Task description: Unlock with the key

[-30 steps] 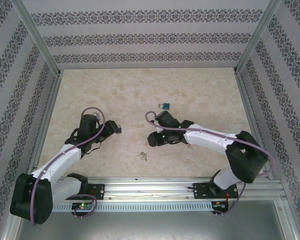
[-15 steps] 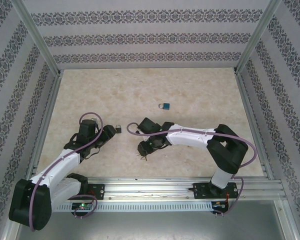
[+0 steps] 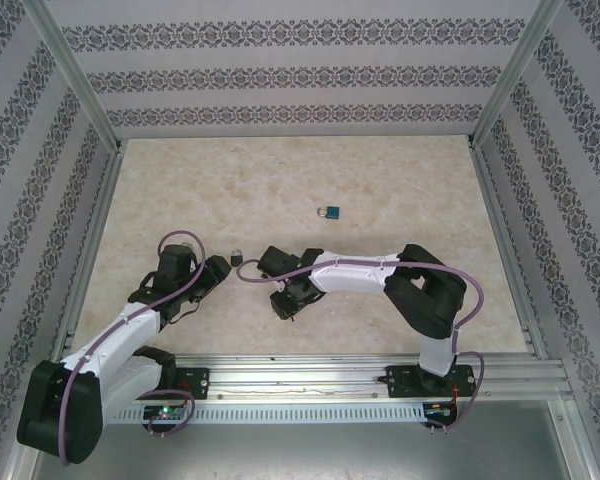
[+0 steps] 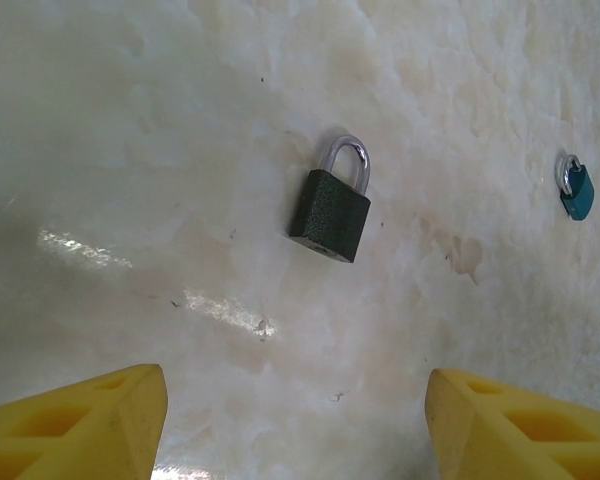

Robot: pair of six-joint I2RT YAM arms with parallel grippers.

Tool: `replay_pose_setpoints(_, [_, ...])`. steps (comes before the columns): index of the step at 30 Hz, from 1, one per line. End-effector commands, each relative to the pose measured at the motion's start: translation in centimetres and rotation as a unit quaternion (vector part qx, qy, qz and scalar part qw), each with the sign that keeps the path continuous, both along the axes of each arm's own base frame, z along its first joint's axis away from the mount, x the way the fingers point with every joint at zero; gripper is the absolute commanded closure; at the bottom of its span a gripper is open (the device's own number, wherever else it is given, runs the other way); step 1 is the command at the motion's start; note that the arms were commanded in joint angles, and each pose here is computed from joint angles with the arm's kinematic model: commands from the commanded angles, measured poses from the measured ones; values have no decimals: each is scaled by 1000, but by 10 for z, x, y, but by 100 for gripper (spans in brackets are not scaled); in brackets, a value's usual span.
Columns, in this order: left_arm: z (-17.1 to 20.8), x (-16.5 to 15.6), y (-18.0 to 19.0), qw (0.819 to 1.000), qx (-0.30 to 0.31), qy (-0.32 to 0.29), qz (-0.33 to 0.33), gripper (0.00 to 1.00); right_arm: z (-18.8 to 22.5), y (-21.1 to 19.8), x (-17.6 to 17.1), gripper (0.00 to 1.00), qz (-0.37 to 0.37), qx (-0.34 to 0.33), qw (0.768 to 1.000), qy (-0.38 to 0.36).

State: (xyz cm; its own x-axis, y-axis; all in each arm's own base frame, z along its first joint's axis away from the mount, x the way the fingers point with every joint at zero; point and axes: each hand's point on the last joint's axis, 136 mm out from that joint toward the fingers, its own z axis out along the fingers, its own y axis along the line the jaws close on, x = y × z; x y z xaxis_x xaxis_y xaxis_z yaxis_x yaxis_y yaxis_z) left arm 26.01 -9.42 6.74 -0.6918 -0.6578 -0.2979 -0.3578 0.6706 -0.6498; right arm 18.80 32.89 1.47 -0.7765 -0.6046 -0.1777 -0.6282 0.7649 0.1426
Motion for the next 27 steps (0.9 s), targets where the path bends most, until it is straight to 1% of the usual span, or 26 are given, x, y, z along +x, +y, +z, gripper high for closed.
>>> replay_pose_setpoints(1, [-1,-2,3,1000,2,-1,11,31,-12,-7,-1,65,10,-36,999,-11])
replay_pose_setpoints(4, [-2,-2,3,1000,2,0,12,31,-17,-8,0,69,10,-50,998,-22])
replay_pose_setpoints(5, [-2,-2,3,1000,1,-1,12,31,-19,-8,1,73,10,-54,998,-24])
replay_pose_setpoints(7, [-3,-2,3,1000,0,-1,13,31,-24,-8,0,75,7,-58,998,-23])
replay_pose_setpoints(10, [-4,-2,3,1000,-2,0,16,31,-29,-6,-1,81,5,-62,998,-28])
replay_pose_setpoints(16, [-4,-2,4,1000,-2,-1,19,31,-34,-6,0,98,-5,-58,998,-30])
replay_pose_setpoints(17, [-3,-1,4,1000,-3,-2,20,31,-32,-5,1,100,-8,-51,998,-29])
replay_pose_setpoints(20, [-1,0,3,1000,-5,-6,18,31,-26,-1,5,100,-22,-20,999,-24])
replay_pose_setpoints(27, [18,10,-3,999,-14,-29,4,31,13,3,26,100,-58,95,994,-22])
